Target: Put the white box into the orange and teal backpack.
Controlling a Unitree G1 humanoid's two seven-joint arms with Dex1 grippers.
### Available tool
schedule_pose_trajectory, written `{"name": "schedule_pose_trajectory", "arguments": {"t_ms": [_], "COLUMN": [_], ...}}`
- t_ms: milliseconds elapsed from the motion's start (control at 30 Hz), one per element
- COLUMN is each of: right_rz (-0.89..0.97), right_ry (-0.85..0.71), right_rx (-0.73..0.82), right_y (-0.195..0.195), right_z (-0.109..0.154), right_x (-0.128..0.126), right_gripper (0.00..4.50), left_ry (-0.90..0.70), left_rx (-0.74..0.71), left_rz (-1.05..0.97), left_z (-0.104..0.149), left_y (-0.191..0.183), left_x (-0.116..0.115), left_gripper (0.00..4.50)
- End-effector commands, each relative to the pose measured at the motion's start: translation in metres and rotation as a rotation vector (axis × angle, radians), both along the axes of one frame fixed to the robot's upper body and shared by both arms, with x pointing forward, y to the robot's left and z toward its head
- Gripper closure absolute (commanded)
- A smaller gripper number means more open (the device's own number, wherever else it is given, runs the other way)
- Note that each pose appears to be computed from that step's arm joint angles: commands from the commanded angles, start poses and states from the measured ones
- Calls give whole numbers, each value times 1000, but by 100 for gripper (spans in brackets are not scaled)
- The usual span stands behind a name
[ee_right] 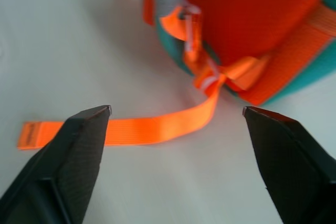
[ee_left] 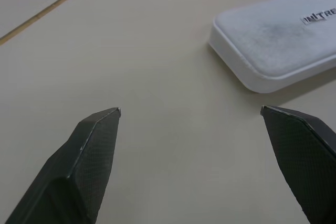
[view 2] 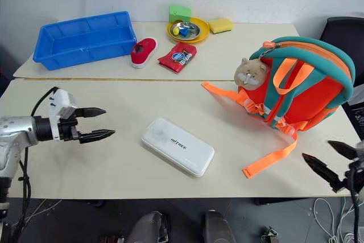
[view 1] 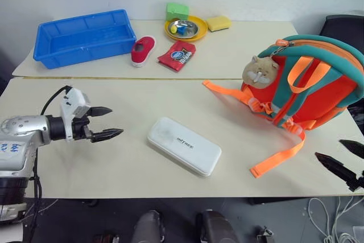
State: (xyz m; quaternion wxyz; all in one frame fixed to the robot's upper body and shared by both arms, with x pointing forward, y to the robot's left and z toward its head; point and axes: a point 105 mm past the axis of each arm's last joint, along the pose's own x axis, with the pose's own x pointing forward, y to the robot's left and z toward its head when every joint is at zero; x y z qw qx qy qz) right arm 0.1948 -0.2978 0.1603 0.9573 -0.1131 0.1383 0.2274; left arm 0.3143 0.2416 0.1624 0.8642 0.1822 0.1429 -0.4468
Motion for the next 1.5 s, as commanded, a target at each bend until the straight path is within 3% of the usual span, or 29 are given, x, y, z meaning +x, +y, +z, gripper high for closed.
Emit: {"name": "schedule_pose_trajectory", "arguments": {"t_ms": [33,300,400,433,700,967,1200,1500], "right_rz": [152,357,411,427,505,498,431,442], "right_ry": [39,51,60,68,136,203,145,169], "right_rx": [-35,-54,-63,-70,-55,-75,-99,-108], "right_y": [32,87,103,107,136,143,125,111], "right_z": [-6,-20,-28,-32,-53,-76,-59,-53], "right_x": [3,25,32,34,37,41,60,62], "right_gripper": [168,442,450,450,450,450,450,450], "left_ry": [-25,-50,-47,-47,-21,99,155,171], "left_rx": [84,88,83,83,33,17,14,-29], "left_rz": [-24,-162,-207,-212,-286,-438,-470,-421], "left_z": [-8,-19,-23,-24,-23,-31,-36,-37], "left_y": [0,-41,-59,-63,-82,-83,-85,-82], "left_x": [13,36,40,42,38,0,-17,-18], "left_gripper": [89,336,438,447,447,447,447,447]}}
